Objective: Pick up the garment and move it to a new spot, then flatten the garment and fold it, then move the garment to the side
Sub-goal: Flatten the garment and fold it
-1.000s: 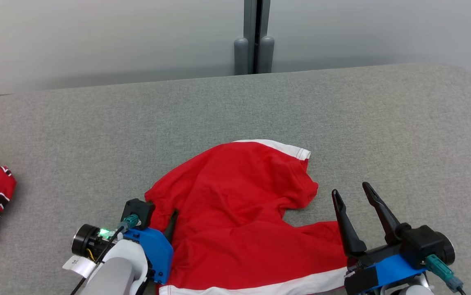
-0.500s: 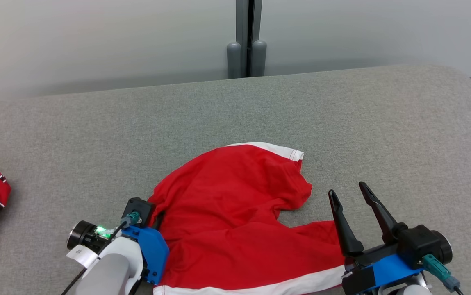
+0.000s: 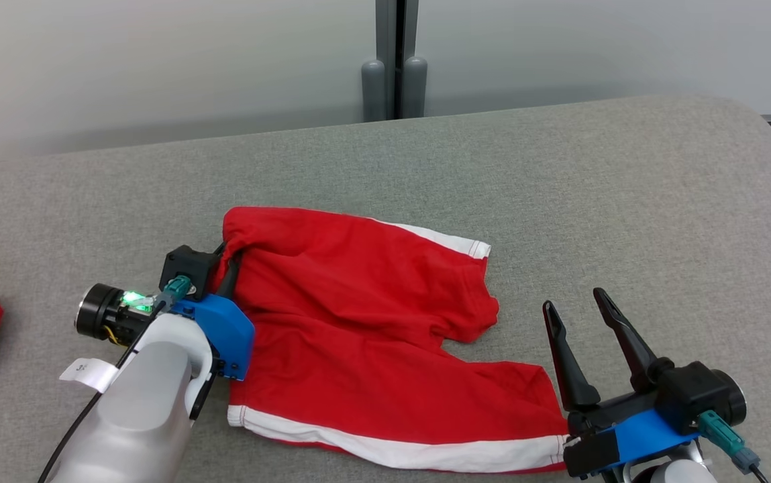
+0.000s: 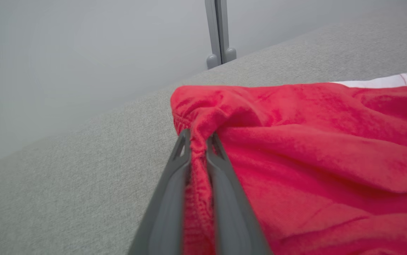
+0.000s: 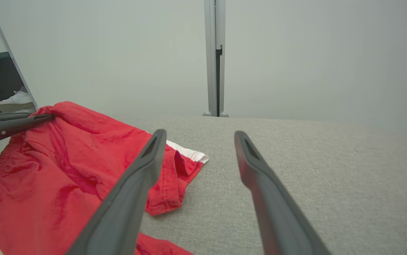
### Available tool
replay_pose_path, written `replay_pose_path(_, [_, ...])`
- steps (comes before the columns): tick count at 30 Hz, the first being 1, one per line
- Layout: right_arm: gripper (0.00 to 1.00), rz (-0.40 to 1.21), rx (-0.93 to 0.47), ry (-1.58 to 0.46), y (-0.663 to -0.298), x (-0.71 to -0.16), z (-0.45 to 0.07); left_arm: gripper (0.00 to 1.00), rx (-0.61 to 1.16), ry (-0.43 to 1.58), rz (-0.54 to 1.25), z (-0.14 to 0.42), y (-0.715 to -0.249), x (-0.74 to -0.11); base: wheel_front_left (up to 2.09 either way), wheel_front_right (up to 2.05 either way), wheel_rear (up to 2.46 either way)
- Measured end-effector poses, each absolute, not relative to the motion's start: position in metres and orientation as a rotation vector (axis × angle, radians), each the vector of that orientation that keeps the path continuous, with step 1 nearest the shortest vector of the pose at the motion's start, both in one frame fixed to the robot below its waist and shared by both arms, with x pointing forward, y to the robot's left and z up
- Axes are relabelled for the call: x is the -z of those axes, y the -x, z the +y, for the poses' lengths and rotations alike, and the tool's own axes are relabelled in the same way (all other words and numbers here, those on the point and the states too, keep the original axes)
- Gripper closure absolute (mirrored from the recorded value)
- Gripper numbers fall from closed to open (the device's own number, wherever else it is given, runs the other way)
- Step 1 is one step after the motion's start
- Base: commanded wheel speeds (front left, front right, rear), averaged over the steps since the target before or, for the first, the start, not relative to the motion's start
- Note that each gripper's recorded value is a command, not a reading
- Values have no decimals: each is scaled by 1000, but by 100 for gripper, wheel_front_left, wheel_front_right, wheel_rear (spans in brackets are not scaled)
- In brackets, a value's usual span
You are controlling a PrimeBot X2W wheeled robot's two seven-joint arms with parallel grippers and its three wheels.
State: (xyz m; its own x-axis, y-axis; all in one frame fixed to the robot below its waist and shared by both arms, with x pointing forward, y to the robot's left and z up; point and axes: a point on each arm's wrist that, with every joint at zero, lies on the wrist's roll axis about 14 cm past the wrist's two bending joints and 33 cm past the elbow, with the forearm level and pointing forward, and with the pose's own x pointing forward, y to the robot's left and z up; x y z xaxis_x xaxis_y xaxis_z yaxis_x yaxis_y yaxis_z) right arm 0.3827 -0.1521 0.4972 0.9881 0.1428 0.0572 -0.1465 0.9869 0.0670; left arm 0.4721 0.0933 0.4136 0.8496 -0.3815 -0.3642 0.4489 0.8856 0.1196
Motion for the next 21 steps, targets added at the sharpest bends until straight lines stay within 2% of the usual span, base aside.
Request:
replay_pose_path(1, [0, -51, -143, -71, -382, -497, -153, 0, 437, -206, 340, 93, -473, -413, 0, 0, 0])
replay_pose_path(5, [0, -52, -133, -77, -381, -497, -156, 0, 416, -170, 309, 93, -475, -420, 0, 0, 0])
replay_pose_path(9, [0, -55, -118, -80, -380, -498, -161, 0, 344, -90, 197, 102, -479, -450, 0, 0, 0])
replay_pose_path(14, [0, -75, -119, -81, -381, -505, -161, 0, 271, -19, 95, 120, -459, -472, 0, 0, 0])
replay_pose_path(21, [0, -102, -135, -84, -380, -514, -156, 0, 196, -20, -3, 145, -422, -493, 0, 0, 0])
